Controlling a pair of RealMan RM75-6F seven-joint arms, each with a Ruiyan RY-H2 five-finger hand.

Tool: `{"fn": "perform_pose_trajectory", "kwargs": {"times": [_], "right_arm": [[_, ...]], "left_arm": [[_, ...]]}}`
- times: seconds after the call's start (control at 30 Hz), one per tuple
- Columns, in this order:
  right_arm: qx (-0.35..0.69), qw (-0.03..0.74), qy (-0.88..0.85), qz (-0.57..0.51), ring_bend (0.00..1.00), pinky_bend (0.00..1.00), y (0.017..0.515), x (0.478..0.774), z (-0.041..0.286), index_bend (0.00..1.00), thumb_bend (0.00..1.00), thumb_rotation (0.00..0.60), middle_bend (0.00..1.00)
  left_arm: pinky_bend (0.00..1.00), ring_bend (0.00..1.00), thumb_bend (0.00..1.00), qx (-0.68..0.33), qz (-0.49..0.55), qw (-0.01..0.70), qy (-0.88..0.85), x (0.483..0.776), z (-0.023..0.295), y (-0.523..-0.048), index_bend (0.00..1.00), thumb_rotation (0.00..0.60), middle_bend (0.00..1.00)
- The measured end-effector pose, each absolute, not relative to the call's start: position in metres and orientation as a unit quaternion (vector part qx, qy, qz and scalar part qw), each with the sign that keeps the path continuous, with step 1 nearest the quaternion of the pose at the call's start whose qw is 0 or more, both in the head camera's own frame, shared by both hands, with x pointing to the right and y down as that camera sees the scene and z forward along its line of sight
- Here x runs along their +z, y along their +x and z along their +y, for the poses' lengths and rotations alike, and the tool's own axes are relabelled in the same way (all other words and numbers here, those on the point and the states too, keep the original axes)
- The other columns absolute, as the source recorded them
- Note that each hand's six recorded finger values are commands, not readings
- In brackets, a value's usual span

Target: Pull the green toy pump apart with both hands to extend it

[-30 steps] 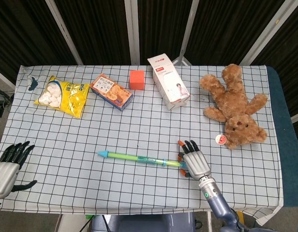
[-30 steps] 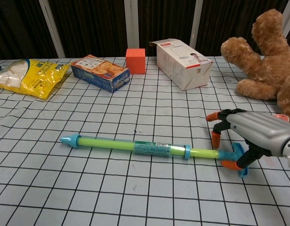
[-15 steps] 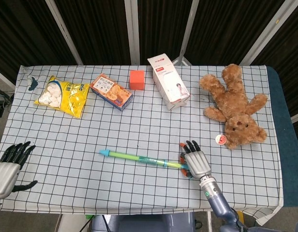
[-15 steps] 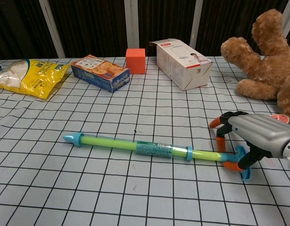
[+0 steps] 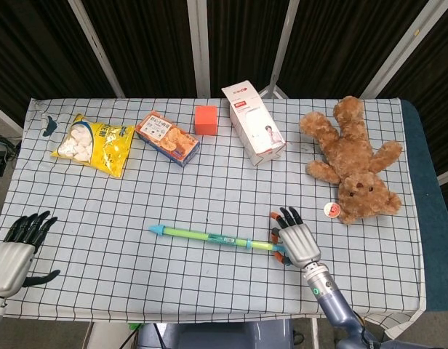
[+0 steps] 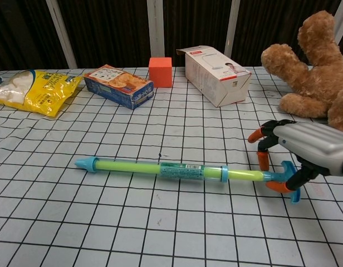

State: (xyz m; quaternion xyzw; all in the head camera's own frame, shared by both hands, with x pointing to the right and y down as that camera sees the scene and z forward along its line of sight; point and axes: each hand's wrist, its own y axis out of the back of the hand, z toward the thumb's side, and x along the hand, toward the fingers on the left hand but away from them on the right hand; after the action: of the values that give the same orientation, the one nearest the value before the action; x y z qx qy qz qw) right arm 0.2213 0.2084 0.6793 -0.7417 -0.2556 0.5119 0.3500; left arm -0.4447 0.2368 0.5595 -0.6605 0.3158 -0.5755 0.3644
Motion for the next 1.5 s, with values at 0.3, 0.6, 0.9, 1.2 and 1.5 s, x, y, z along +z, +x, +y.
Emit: {"fn": "perform_pose_trajectory", "kwargs": {"times": [0.3,0.6,0.9,1.2,1.5], "right_arm": [[0.500,0.349,-0.744,-0.273,0.00,0.00,0.220,0.668,0.204,0.65,0.41,0.600,0.20],[0.501,0.331,-0.746,-0.286,0.00,0.00,0.227,0.664,0.198,0.65,0.41,0.600,0.20],[0.495,0.325,-0.753,-0.288,0.00,0.00,0.226,0.660,0.197,0.65,0.41,0.600,0.20],[0.495,0.324,-0.753,-0.287,0.00,0.00,0.226,0.660,0.198,0.65,0.41,0.600,0.20],[0.496,0.322,-0.753,-0.288,0.00,0.00,0.227,0.661,0.197,0.65,0.41,0.600,0.20]], "left_arm": [[0.05,0.00,0.12,-0.575,0.268,0.389,-0.668,0.577,0.209,-0.409,0.05,0.600,0.01],[0.08,0.00,0.18,-0.576,0.231,0.385,-0.683,0.618,0.181,-0.362,0.27,0.600,0.09],[0.11,0.00,0.29,-0.571,0.209,0.377,-0.699,0.656,0.160,-0.304,0.36,0.600,0.12],[0.11,0.00,0.35,-0.566,0.189,0.375,-0.710,0.678,0.158,-0.265,0.38,0.600,0.12],[0.11,0.00,0.38,-0.554,0.176,0.372,-0.724,0.690,0.161,-0.232,0.38,0.600,0.12]]}}
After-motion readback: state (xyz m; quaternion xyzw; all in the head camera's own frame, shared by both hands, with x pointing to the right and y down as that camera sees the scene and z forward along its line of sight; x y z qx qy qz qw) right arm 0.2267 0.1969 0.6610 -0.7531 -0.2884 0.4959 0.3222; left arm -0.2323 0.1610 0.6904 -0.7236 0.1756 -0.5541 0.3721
